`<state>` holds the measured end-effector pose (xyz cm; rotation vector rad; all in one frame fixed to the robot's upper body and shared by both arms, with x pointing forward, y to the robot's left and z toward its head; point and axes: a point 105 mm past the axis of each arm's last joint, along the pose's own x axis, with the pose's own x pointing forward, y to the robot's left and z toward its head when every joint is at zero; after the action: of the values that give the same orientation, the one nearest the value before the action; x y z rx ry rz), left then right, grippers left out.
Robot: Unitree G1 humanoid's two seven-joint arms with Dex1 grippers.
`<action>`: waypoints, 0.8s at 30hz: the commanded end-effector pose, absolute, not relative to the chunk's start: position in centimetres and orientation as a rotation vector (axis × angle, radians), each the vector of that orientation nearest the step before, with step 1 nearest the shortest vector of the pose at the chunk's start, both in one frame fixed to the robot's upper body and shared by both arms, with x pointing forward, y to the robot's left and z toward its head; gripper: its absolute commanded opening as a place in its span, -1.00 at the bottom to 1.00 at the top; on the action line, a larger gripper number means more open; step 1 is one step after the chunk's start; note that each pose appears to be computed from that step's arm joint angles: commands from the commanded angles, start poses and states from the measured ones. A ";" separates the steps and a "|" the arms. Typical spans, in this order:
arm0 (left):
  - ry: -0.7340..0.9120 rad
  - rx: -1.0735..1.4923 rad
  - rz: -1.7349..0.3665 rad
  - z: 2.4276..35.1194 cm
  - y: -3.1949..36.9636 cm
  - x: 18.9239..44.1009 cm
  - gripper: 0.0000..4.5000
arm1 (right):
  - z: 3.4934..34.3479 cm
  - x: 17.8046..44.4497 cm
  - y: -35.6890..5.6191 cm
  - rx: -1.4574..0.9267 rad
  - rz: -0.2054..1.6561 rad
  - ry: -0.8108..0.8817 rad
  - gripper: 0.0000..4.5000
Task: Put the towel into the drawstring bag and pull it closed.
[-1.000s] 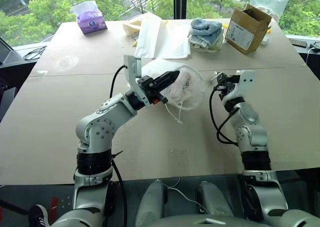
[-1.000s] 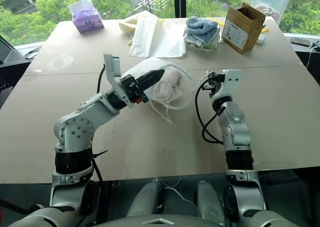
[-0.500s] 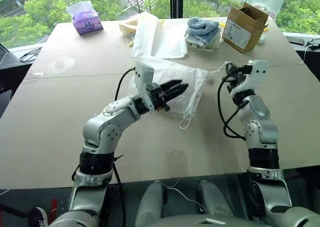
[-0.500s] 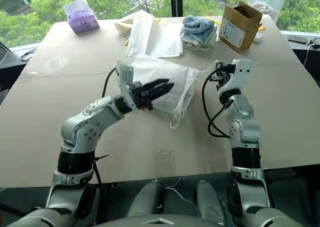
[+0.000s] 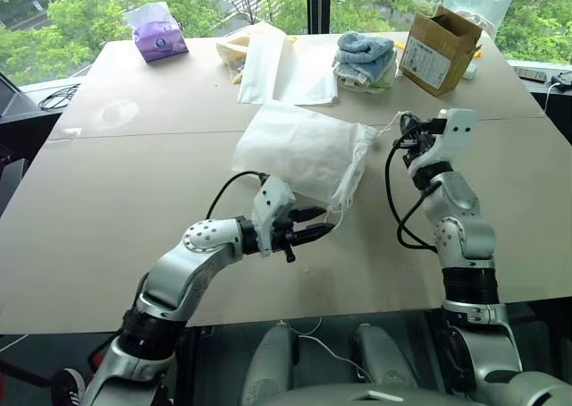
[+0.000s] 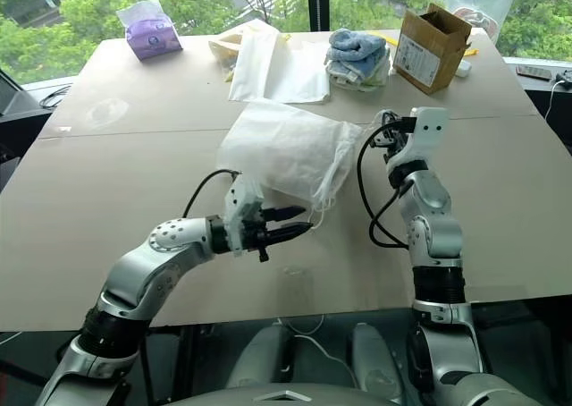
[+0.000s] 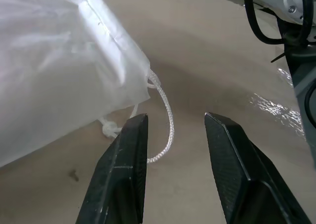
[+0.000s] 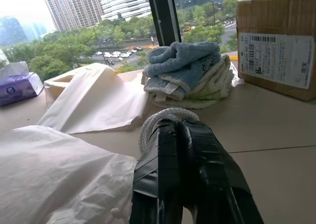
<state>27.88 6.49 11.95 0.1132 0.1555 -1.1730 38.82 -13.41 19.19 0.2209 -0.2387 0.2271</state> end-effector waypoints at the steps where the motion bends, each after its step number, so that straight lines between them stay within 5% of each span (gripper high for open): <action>1: 0.133 0.161 -1.199 11.7 5.3 28.0 -0.19 | 21.4 38.3 -13.2 0.212 0.243 -0.314 -1.00; 8: 0.206 0.204 -1.149 9.5 5.2 29.0 -0.19 | 21.7 38.2 -13.4 0.208 0.235 -0.324 -1.00; 11: 0.207 0.183 -1.104 9.3 5.4 29.6 -0.49 | 21.7 38.1 -13.4 0.208 0.233 -0.325 -1.00; 13: 0.190 0.176 -1.091 9.5 5.4 29.8 -0.88 | 21.7 38.1 -13.5 0.207 0.231 -0.325 -1.00; 15: 0.162 0.158 -1.051 9.9 5.5 30.3 -0.97 | 21.7 38.1 -13.5 0.208 0.230 -0.325 -1.00; 21: -0.082 0.169 -0.797 12.9 7.6 32.0 -0.97 | 21.8 38.0 -13.6 0.206 0.225 -0.330 -1.00; 24: -0.299 0.418 -0.527 15.9 11.2 32.7 -0.97 | 22.1 38.0 -14.1 0.207 0.206 -0.340 -1.00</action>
<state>32.57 9.10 12.09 0.2555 -0.0946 -0.6880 38.60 -13.57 19.82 0.2155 -0.2558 0.2187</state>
